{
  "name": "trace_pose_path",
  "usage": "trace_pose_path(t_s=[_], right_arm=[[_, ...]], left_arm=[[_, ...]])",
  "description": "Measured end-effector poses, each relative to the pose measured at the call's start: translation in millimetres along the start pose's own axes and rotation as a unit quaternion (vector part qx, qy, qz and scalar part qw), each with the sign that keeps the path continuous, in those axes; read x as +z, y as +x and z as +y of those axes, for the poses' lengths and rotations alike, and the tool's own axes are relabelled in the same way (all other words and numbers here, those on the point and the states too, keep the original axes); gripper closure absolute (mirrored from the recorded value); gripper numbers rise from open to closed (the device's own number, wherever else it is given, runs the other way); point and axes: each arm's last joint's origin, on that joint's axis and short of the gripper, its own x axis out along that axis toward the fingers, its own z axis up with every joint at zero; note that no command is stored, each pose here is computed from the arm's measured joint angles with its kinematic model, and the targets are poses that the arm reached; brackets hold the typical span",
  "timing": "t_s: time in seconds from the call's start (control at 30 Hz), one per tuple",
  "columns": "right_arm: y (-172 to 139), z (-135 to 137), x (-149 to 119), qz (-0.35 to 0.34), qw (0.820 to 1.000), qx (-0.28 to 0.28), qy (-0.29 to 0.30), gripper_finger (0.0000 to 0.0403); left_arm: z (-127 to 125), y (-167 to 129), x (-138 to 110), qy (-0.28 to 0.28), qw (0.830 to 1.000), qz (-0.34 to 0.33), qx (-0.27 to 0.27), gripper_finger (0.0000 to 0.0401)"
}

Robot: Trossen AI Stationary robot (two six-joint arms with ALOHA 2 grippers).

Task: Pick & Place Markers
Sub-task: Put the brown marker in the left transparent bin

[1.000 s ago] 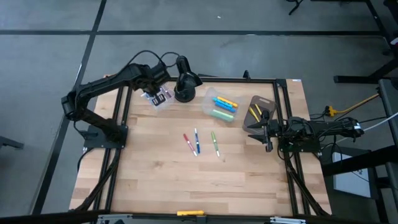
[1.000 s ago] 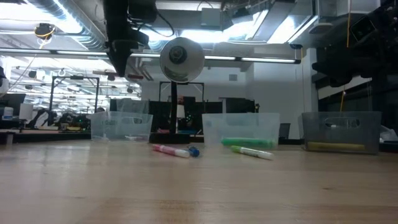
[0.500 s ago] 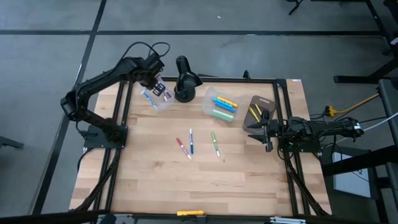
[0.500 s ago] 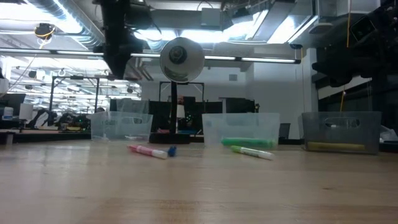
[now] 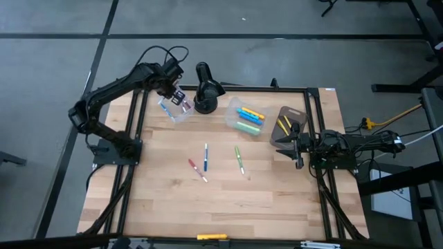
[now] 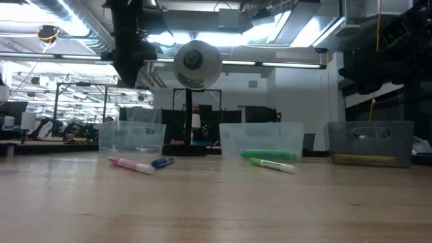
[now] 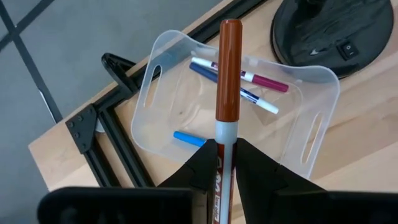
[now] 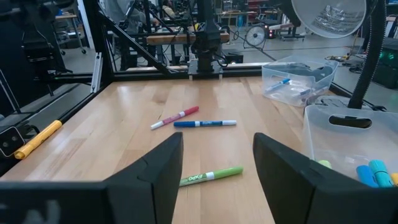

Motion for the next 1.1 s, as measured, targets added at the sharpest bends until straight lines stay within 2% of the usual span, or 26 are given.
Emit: trace_pose_path(t_s=[0.33,0.73,0.93,1.1], right_arm=[[0,0,0,0.0,1.0,0.0,0.0,0.0209],[0,0,0,0.0,1.0,0.0,0.0,0.0209],[0,0,0,0.0,1.0,0.0,0.0,0.0209],[0,0,0,0.0,1.0,0.0,0.0,0.0209]], left_arm=[[-10,42,-10,0.033,0.999,0.032,0.0,0.0357],[-6,62,-20,0.042,0.998,0.041,0.017,0.0347],[-7,70,-19,0.125,0.992,0.02,0.012,0.0345],[-9,77,-19,0.218,0.976,0.0,0.009,0.0354]])
